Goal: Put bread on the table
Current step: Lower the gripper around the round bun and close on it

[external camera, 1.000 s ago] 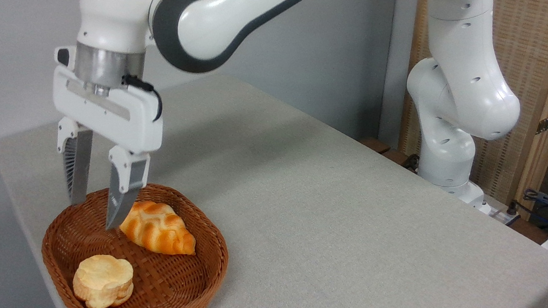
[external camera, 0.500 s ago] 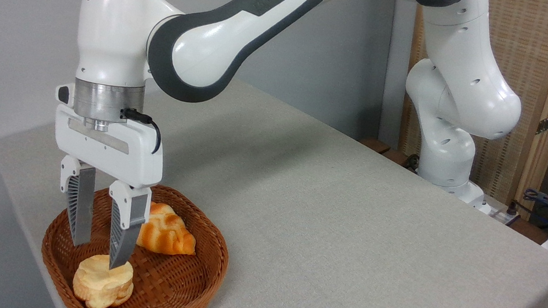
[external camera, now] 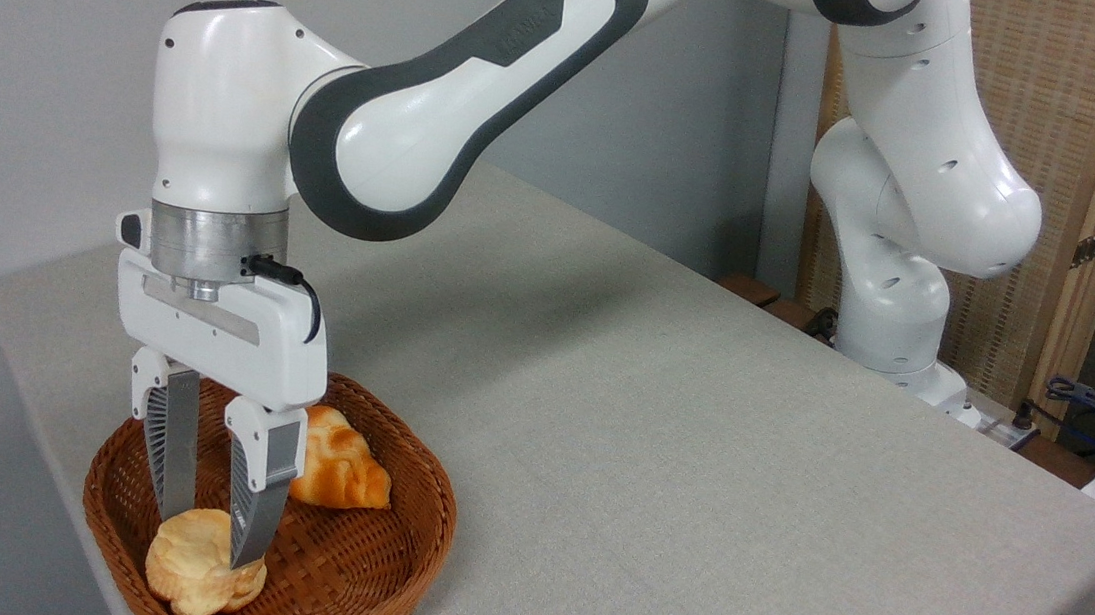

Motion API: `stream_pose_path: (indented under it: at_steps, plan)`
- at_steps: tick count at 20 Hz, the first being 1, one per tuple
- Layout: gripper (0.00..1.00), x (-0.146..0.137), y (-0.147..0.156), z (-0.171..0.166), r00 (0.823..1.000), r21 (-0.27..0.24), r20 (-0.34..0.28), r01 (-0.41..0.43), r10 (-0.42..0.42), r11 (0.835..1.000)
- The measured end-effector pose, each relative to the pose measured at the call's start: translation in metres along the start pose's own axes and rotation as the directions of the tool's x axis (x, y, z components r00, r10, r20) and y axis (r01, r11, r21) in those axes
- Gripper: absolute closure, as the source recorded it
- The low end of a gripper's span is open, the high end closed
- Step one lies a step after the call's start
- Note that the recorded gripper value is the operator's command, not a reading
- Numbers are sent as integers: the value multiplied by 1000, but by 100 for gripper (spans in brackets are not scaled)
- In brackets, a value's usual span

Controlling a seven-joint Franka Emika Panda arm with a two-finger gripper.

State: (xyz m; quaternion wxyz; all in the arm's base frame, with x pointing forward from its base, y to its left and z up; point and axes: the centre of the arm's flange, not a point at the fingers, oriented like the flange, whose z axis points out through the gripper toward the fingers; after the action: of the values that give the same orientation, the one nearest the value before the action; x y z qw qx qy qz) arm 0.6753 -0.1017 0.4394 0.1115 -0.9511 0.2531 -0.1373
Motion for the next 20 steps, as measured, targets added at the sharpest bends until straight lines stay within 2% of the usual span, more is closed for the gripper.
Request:
stream_pose_path:
  at_steps: [11,17,20]
  plan:
    - [0,1,1,6,1000,0,-5,-2,2,1000]
    - [0,1,0,7,999,50,9,-50,49,997]
    - [0,0,1,11,998,58,17,-62,61,996]
